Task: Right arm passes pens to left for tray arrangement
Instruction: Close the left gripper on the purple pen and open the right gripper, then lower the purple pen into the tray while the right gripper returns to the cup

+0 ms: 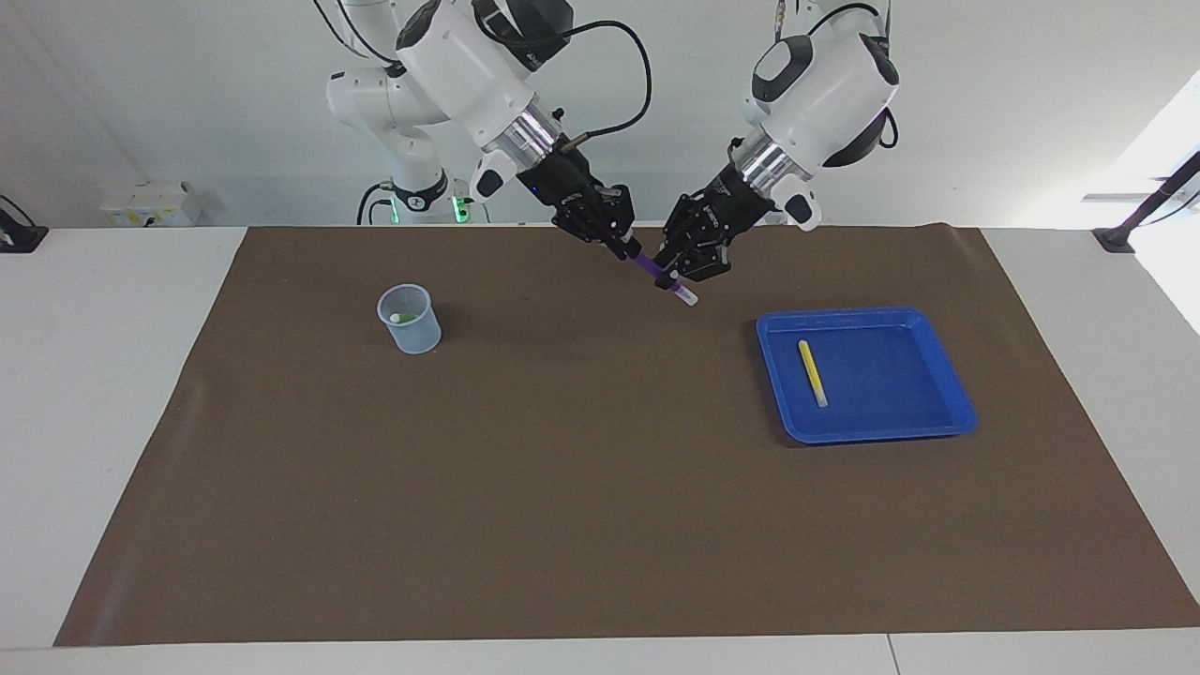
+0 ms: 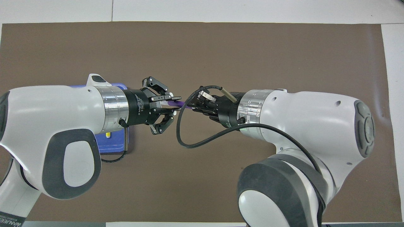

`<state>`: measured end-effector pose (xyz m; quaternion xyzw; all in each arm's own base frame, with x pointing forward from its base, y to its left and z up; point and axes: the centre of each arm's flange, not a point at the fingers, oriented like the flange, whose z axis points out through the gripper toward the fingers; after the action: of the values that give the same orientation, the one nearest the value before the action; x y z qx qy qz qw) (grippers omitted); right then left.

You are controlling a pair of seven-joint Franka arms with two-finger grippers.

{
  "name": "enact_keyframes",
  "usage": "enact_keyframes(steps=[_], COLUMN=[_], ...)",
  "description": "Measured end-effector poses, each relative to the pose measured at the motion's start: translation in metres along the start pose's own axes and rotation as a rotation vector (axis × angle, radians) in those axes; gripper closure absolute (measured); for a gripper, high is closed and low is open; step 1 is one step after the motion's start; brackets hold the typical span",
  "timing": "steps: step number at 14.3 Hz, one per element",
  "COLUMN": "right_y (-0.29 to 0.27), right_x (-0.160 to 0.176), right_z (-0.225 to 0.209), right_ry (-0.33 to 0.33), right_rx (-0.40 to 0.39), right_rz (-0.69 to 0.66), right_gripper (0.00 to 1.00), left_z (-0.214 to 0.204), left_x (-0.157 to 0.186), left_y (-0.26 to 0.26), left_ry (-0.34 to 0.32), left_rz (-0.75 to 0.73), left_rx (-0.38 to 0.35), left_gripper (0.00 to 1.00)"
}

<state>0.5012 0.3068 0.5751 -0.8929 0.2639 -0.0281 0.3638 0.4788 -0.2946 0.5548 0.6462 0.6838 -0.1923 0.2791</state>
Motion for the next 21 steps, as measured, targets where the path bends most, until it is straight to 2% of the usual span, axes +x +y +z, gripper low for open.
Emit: enact_keyframes(steps=[6,8,11,12,14,16,18,20,21], right_y=[0.0,0.002,0.012,0.02,0.039,0.059,0.08,0.098,0.11], right_x=[0.001,0.001,0.002,0.006,0.021,0.036,0.049,0.062,0.073], right_z=[-0.001,0.0,0.0,-0.003,-0.014,-0.025,-0.036,-0.047,-0.055], right_ry=[0.003,-0.005,-0.064,-0.086,-0.086,-0.1,-0.084,-0.053,-0.054], right_rx=[0.001,-0.007,-0.073,-0.12,-0.238,-0.35,-0.502,-0.63,-0.666], right_rz=[0.001,0.004,0.015,0.017,-0.022,-0.106,-0.21,-0.262,-0.267], right_gripper=[0.82,0.67,0.34,0.24,0.03,0.0,0.0,0.0,0.0], left_z=[-0.001,-0.004,-0.006,-0.007,-0.008,-0.012,-0.019,-0.03,-0.036], left_x=[-0.001,0.001,0.003,0.004,0.004,0.009,0.024,0.048,0.064], left_y=[-0.001,0.002,0.006,0.006,0.007,0.012,0.022,0.033,0.038], left_ry=[-0.001,-0.004,-0.006,-0.006,-0.007,-0.004,0.006,0.025,0.035], left_rz=[0.018,0.014,0.009,0.007,0.013,0.045,0.111,0.217,0.294], left_rx=[-0.01,-0.028,-0.043,-0.045,-0.05,-0.06,-0.072,-0.047,-0.02], left_gripper=[0.8,0.82,0.82,0.82,0.82,0.82,0.82,0.82,0.82])
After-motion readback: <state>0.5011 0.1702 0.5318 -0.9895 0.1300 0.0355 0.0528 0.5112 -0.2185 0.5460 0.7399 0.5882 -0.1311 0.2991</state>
